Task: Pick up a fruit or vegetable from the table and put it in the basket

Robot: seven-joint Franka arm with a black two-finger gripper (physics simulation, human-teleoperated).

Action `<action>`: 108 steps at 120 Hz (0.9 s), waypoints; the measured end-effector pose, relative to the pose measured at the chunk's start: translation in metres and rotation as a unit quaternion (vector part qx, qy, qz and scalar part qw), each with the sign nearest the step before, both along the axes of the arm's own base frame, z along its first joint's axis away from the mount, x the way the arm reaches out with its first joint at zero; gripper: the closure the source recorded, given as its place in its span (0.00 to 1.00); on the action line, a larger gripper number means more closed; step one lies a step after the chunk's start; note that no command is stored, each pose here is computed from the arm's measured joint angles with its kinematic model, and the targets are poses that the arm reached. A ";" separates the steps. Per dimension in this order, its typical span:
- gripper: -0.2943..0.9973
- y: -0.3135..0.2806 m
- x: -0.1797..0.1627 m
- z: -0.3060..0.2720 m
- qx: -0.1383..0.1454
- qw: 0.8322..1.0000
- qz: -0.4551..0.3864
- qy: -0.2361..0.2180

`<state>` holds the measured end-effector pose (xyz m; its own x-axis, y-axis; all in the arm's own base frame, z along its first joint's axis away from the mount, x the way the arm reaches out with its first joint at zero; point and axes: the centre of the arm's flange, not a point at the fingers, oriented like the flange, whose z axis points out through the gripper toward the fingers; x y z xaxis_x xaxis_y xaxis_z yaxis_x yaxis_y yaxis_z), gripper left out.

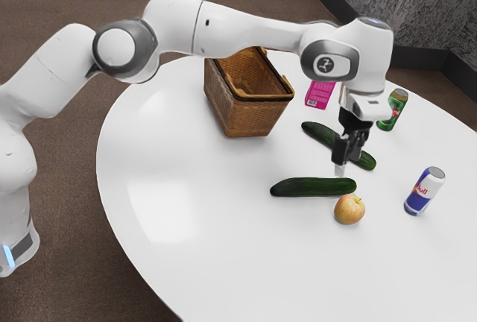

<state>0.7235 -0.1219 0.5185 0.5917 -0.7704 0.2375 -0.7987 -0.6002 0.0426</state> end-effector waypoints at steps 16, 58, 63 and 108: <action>0.23 -0.004 0.002 -0.006 -0.005 1.000 -0.016 -0.002; 0.23 -0.025 -0.007 -0.020 0.001 0.999 -0.018 0.049; 0.23 -0.025 -0.007 -0.024 0.002 0.998 -0.016 0.055; 0.23 0.010 0.026 -0.047 -0.001 0.998 0.018 0.057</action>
